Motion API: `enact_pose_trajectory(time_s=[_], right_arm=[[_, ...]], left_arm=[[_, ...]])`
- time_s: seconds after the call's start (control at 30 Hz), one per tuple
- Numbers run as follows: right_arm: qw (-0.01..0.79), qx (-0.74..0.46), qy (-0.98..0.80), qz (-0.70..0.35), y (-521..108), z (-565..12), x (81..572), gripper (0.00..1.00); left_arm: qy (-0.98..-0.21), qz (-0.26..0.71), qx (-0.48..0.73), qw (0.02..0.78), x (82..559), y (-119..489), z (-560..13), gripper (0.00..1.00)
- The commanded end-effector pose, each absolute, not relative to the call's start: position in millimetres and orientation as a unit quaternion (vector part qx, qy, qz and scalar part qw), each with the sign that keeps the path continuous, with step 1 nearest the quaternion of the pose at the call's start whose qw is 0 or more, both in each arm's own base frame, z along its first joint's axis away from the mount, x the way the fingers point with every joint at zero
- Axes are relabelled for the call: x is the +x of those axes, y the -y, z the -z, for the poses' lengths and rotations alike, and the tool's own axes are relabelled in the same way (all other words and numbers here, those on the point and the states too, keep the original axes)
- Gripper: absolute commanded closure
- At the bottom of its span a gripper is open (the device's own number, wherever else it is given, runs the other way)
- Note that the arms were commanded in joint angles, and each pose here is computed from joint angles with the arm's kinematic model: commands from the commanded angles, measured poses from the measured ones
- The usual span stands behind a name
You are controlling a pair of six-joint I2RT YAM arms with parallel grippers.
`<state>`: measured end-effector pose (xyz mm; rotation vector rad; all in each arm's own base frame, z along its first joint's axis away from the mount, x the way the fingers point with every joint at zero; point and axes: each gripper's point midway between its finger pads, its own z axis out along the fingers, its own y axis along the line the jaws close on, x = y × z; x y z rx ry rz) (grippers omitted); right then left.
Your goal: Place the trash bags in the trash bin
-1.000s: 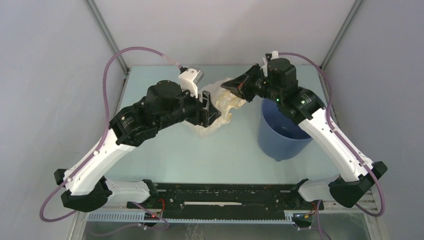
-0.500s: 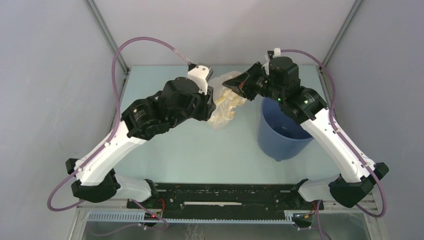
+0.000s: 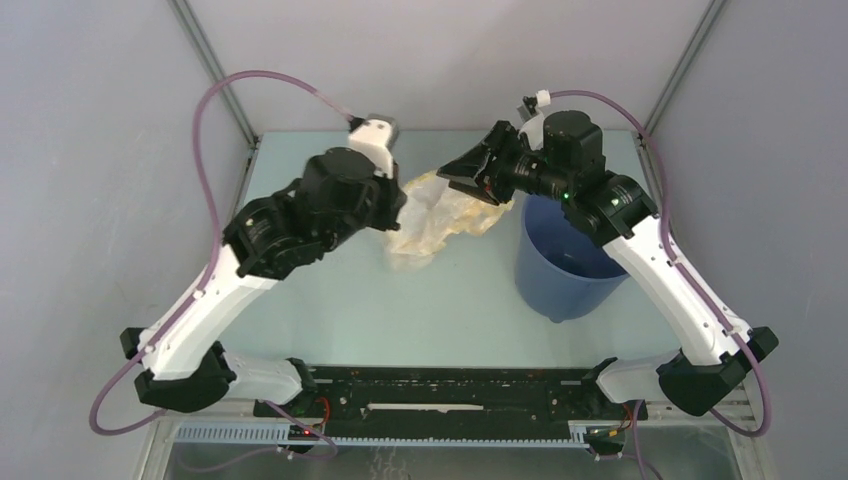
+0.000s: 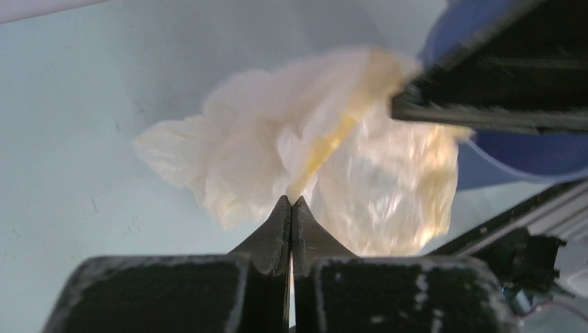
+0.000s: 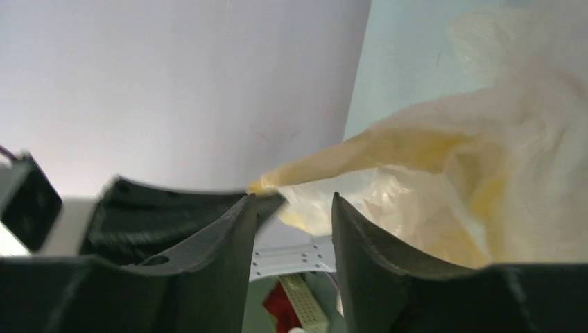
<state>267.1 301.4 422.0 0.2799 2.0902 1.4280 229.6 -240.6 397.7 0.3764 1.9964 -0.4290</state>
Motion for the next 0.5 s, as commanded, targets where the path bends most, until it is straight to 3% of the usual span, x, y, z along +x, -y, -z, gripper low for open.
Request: enact_pose_trajectory(time_s=[0.0, 0.23, 0.47], right_arm=[[0.309, 0.012, -0.776, -0.550, -290, -430, 248, 0.41], [0.365, -0.025, -0.766, -0.529, -263, -439, 237, 0.18], [0.346, -0.064, -0.742, -0.570, -282, -434, 220, 0.15]], left_arm=[[-0.800, 0.234, 0.058, 0.549, 235, 199, -441, 1.00], [-0.771, 0.369, -0.050, 0.517, 236, 175, -452, 1.00], [-0.723, 0.484, -0.116, 0.479, 237, 182, -471, 1.00]])
